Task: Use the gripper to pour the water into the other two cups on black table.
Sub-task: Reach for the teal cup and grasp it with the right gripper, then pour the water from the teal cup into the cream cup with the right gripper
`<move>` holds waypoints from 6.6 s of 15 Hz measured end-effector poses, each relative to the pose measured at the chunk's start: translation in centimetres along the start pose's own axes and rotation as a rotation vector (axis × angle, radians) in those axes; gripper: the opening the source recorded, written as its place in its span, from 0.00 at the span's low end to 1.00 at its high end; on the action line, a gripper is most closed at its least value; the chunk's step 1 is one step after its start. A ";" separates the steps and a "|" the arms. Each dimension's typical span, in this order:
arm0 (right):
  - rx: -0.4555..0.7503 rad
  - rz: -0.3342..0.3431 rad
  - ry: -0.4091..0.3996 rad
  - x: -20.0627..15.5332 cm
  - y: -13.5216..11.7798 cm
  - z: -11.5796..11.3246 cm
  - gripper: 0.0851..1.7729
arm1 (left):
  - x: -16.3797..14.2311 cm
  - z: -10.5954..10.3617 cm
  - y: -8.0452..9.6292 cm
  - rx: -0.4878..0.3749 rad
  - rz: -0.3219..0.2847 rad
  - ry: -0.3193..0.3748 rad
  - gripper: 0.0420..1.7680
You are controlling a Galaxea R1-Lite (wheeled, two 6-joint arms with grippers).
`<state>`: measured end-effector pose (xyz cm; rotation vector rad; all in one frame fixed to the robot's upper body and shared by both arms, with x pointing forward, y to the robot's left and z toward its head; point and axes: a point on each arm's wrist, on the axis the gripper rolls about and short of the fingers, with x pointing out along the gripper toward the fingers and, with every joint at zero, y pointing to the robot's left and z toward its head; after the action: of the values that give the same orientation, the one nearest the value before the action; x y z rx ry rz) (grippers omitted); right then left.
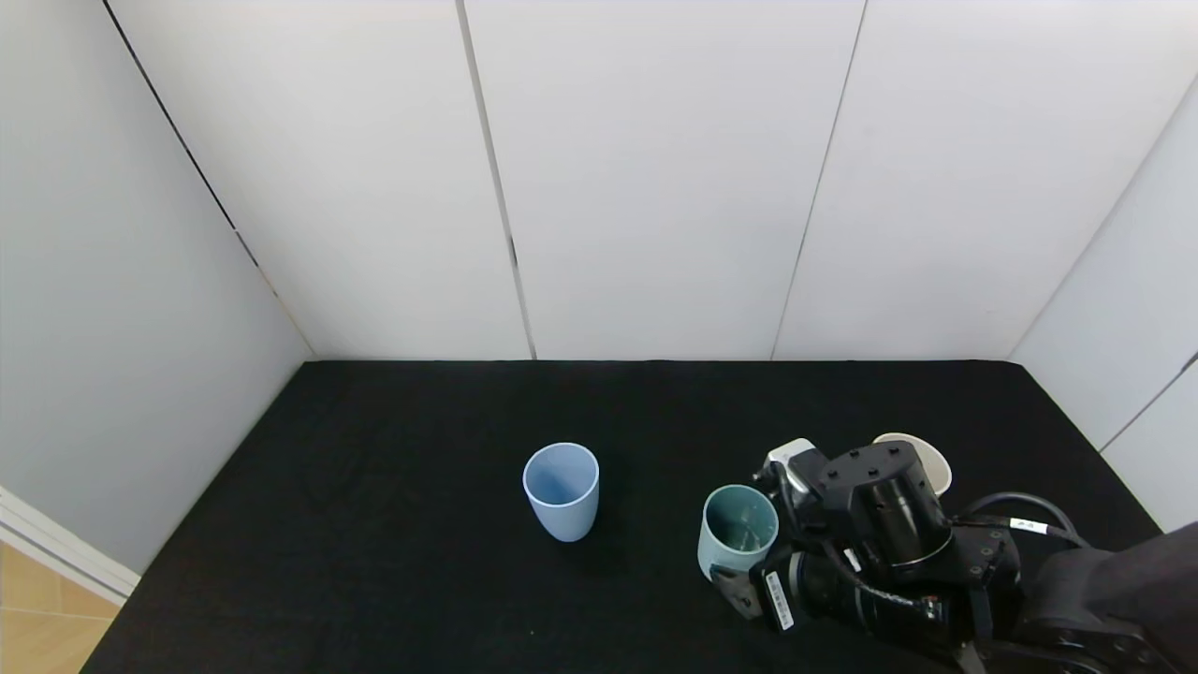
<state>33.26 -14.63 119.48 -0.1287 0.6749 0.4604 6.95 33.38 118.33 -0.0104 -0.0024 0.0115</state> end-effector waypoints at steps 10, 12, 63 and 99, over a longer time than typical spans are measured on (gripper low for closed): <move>0.021 -0.069 -0.128 3.9 1.3 0.0 0.96 | 0.0 0.0 0.0 0.000 0.000 0.000 0.97; 0.045 -0.062 -0.127 4.4 1.6 -0.3 0.96 | 0.0 0.0 0.0 0.000 0.000 0.000 0.97; -0.432 -0.661 -0.097 -10.9 -14.6 3.7 0.67 | 0.0 0.0 0.0 0.000 0.000 0.000 0.97; -1.119 -0.759 0.285 -6.8 -14.9 5.4 0.67 | 0.0 0.0 0.0 0.000 -0.001 0.000 0.97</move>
<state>38.45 -29.03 127.48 -1.4758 0.5235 0.0283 6.95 33.38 118.33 -0.0100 -0.0026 0.0108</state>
